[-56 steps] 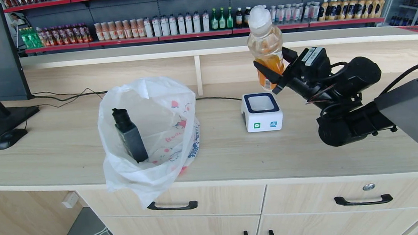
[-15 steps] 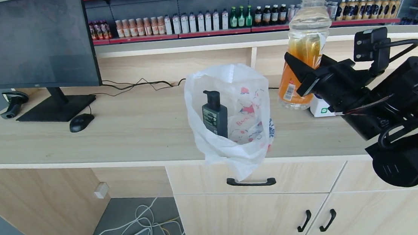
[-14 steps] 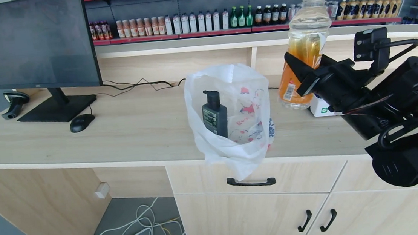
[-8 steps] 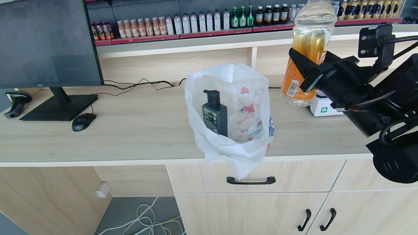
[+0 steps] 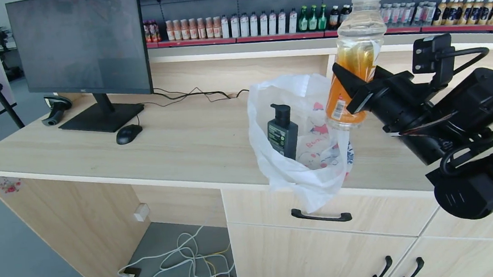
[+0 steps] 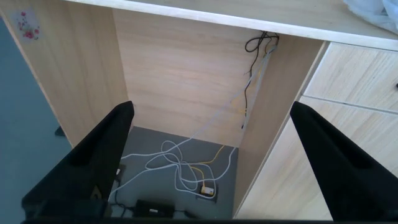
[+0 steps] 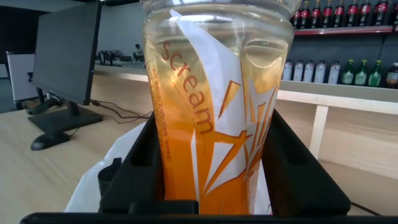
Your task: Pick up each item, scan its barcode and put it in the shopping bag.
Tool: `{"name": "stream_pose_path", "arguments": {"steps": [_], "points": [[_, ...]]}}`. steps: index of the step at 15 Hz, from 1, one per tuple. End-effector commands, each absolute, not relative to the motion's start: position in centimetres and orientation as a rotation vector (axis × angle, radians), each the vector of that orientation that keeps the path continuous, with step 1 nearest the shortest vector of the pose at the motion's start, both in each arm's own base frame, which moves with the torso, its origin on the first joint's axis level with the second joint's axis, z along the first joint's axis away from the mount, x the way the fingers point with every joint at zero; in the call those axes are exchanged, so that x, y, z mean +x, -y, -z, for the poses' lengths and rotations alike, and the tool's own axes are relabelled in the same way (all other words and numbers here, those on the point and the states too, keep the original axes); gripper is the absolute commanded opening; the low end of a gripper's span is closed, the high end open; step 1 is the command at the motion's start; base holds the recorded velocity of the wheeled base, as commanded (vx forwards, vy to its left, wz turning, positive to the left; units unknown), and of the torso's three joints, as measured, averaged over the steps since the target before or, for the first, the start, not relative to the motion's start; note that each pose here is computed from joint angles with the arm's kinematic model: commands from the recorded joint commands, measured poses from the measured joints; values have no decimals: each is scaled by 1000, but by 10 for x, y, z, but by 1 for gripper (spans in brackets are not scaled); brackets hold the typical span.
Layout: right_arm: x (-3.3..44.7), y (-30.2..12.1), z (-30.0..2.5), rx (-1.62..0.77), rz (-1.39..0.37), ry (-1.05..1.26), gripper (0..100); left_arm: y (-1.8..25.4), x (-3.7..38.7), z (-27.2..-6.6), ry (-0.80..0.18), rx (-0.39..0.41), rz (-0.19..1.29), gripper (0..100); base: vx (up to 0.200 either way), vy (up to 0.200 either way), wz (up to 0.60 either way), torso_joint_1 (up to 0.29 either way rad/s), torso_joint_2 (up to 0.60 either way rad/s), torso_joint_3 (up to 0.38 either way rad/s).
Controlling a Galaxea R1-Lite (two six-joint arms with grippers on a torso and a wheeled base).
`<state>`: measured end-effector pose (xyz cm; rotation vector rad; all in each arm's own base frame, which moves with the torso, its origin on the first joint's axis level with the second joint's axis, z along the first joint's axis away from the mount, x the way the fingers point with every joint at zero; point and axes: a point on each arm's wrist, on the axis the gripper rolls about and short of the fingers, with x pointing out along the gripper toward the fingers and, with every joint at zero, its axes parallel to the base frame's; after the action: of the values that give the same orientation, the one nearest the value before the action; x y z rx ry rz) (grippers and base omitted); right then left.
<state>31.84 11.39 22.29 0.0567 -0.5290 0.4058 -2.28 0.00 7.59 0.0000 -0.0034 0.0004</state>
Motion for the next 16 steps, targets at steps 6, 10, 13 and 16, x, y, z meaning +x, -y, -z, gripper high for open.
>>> {"name": "stream_pose_path", "arguments": {"steps": [6,10,13,16], "points": [[361,-129,-197,68,-409,504,0,0,-23,-76,5,0,-2,100,0,0,0,0,0,0],[380,-137,-181,67,-411,493,0,0,-23,-76,3,-2,-2,100,0,0,0,0,0,0],[389,-140,-170,66,-411,476,0,0,-23,-76,5,-3,-2,100,0,0,0,0,0,0],[397,-141,-162,64,-409,468,0,0,-23,-76,5,-3,-2,100,0,0,0,0,0,0]]}}
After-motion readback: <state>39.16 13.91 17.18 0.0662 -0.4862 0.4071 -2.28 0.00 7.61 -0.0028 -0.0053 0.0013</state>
